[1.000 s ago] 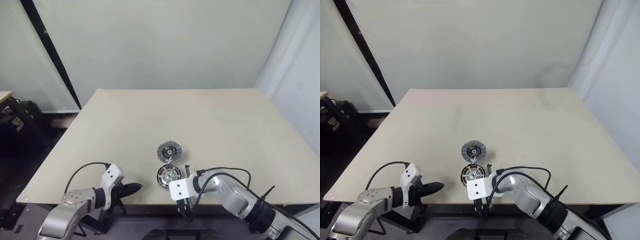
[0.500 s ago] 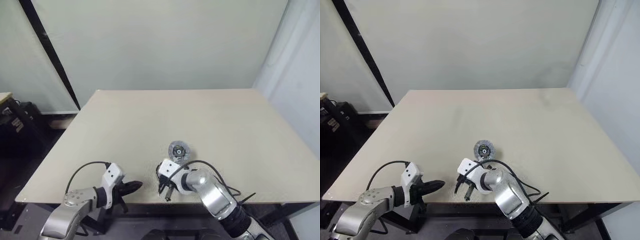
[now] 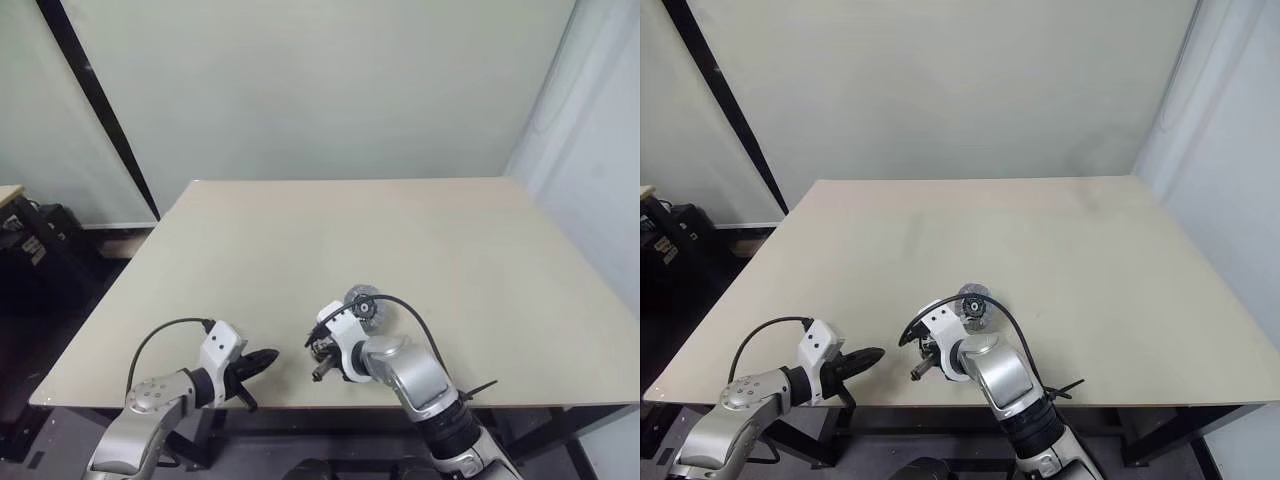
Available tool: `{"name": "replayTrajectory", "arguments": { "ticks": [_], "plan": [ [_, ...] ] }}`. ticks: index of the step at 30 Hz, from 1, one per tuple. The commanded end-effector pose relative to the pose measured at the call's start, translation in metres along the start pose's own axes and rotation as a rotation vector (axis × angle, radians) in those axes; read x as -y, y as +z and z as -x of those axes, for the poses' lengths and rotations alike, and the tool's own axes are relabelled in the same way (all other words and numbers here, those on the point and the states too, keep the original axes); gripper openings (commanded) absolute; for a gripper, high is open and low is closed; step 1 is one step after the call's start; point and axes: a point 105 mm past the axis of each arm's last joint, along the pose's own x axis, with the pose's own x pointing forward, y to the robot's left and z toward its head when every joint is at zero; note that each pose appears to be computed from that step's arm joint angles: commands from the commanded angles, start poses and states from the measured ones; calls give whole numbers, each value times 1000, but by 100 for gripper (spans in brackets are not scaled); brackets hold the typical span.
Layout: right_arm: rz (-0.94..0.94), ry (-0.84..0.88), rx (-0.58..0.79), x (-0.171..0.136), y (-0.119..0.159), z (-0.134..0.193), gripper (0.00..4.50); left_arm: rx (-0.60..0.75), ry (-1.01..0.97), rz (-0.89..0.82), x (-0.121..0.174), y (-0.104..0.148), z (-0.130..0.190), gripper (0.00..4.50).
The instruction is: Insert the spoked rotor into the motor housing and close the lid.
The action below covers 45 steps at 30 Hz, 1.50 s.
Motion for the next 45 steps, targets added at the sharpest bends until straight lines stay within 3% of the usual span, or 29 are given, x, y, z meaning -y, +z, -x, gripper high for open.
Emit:
{"name": "replayTrajectory", "arguments": {
  "ticks": [1, 9, 17, 22, 31, 38, 45],
  "plan": [
    [-117, 76, 70, -25, 20, -6, 2, 43, 15, -29, -4, 12, 2, 0],
    [-176, 108, 49, -38, 28, -17, 2, 51, 15, -21, -2, 12, 1, 0],
    [-108, 156, 45, -51, 29, -22, 2, 54, 14, -19, 0, 12, 2, 0],
    [-30, 170, 77, -52, 35, -18, 128, 53, 16, -19, 0, 12, 2, 0],
    [152, 112, 147, -35, 47, 7, 447, 58, 3, 1, 1, 12, 5, 0],
    [308, -32, 274, 0, 73, 44, 447, 76, 16, 66, -2, 11, 10, 0],
    [383, -424, 431, 86, 111, 96, 447, 102, 22, 78, -3, 15, 9, 0]
  ]
}}
